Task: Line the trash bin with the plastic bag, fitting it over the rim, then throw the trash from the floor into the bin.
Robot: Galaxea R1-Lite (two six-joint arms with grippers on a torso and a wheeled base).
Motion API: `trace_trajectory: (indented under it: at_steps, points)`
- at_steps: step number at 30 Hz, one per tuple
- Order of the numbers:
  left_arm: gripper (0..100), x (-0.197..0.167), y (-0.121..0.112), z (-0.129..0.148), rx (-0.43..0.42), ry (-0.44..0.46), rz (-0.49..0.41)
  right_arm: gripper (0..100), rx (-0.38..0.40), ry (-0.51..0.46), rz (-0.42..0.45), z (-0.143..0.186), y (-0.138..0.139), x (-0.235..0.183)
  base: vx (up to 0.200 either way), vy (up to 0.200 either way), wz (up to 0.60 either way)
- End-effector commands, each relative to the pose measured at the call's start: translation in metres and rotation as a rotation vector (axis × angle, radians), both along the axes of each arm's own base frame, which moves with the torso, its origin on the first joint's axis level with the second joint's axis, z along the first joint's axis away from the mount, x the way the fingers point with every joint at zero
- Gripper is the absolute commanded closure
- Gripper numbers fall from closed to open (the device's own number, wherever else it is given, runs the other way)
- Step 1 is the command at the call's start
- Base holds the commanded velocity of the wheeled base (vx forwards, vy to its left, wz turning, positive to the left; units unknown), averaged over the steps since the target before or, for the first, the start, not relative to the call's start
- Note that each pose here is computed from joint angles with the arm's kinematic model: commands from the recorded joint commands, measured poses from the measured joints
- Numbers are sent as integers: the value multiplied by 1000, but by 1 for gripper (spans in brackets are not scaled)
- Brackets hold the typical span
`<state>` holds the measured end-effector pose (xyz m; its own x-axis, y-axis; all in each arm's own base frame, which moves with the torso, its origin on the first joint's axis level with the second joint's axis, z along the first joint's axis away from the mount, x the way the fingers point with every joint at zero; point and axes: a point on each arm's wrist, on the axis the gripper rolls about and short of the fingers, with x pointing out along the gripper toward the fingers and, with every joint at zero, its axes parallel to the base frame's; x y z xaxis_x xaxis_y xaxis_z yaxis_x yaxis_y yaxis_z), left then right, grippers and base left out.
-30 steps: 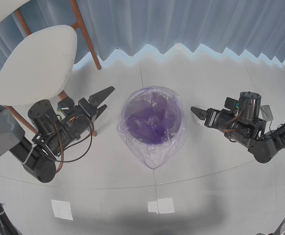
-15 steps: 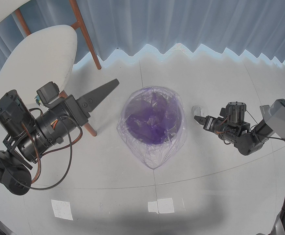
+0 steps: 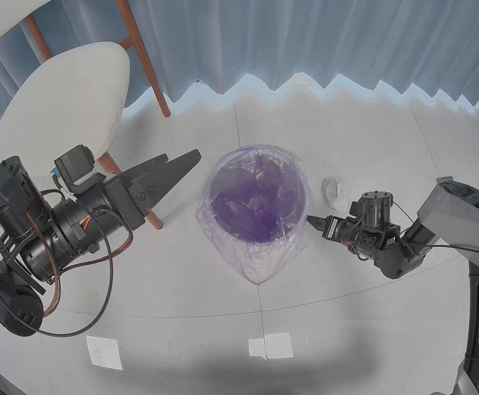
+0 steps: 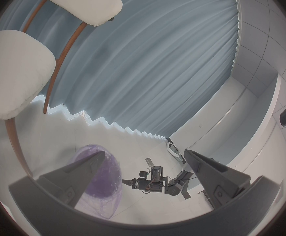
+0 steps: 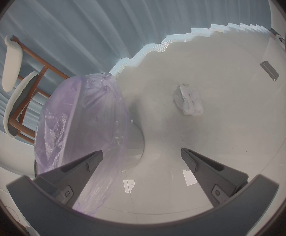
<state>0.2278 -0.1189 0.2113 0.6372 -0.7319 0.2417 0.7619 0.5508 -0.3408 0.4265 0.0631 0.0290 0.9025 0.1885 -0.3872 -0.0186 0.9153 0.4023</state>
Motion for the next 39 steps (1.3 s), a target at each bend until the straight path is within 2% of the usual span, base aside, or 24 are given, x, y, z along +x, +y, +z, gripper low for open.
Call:
trace_trajectory:
  at_steps: [1,14,15,23,39]
  points:
    - [0,0,-1,-1,1,3,-4,0,0,5,4,-11,3,3,0,0,0]
    - [0,0,0,-2,17,-11,5,0,40,-47,-8,-27,6,19,0,0,0]
    - [0,0,0,-2,17,-10,5,100,40,-49,-8,-27,6,19,0,0,0]
    - [0,0,0,-3,20,-7,5,100,39,-54,-9,-31,5,21,0,0,0]
    - [0,0,0,-4,23,-5,6,100,27,-22,-34,-69,4,35,0,0,0]
